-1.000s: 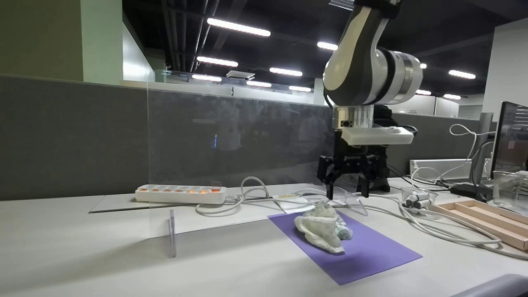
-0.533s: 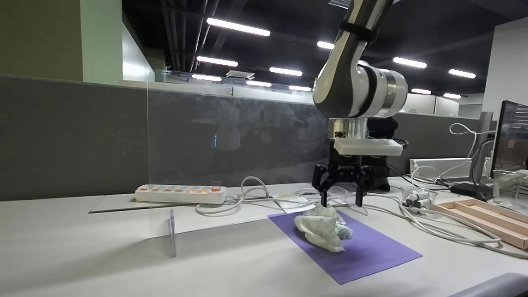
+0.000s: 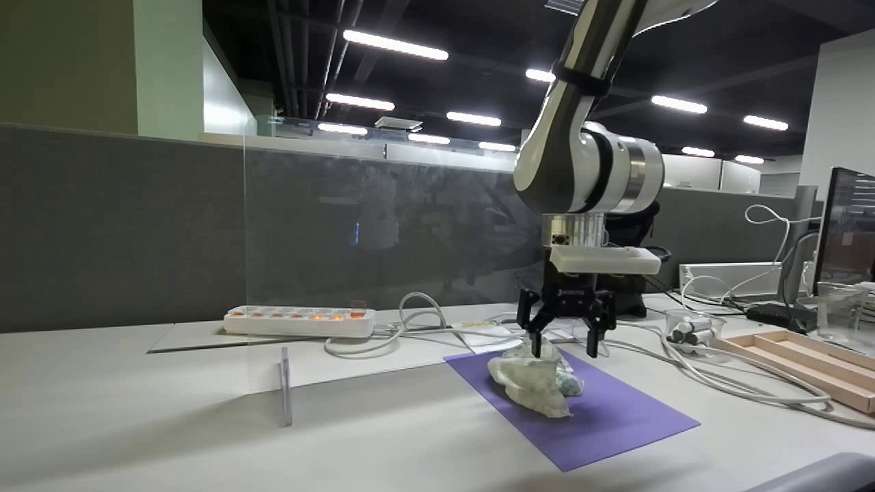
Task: Hang the white and green cloth on the glass panel
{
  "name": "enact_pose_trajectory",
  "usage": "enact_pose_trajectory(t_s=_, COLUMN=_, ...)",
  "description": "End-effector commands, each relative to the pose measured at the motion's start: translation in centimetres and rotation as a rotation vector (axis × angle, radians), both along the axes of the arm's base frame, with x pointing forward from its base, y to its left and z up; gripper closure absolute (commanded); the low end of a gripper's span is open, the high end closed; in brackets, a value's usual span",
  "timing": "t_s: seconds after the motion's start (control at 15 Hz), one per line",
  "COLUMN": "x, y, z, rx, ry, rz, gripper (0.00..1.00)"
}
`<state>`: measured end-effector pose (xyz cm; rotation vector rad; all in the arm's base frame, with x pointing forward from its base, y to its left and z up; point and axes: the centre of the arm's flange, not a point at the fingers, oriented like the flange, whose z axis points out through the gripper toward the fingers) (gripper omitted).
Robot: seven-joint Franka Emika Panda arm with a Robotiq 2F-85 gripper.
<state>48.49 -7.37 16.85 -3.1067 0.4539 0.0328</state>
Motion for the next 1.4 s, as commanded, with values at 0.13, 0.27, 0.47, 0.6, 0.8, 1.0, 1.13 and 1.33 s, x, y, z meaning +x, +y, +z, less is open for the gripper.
enact_pose_trajectory(t_s=0.13, x=0.9, y=-0.2, z=-0.6, rx=0.007, ry=0.01, rz=-0.004, gripper=0.49)
enact_pose_trajectory(t_s=0.27, x=0.8, y=-0.2, z=-0.5, rx=0.01, ry=0.011, rz=0.001, gripper=0.62)
enact_pose_trajectory(t_s=0.47, x=0.7, y=-0.1, z=-0.4, rx=0.013, ry=0.013, rz=0.007, gripper=0.82)
enact_pose_trajectory(t_s=0.6, x=0.7, y=-0.1, z=-0.3, rx=0.018, ry=0.017, rz=0.004, gripper=0.96)
enact_pose_trajectory(t_s=0.8, x=0.3, y=0.2, z=0.3, rx=0.029, ry=0.017, rz=0.016, gripper=1.0)
enact_pose_trajectory(t_s=1.0, x=0.2, y=0.8, z=2.2, rx=0.038, ry=-0.004, rz=0.042, gripper=1.0)
enact_pose_trajectory(t_s=1.13, x=0.2, y=1.5, z=4.3, rx=0.045, ry=-0.037, rz=0.063, gripper=1.0)
enact_pose_trajectory(t_s=1.33, x=0.2, y=2.9, z=8.7, rx=0.057, ry=-0.099, rz=0.088, gripper=1.0)
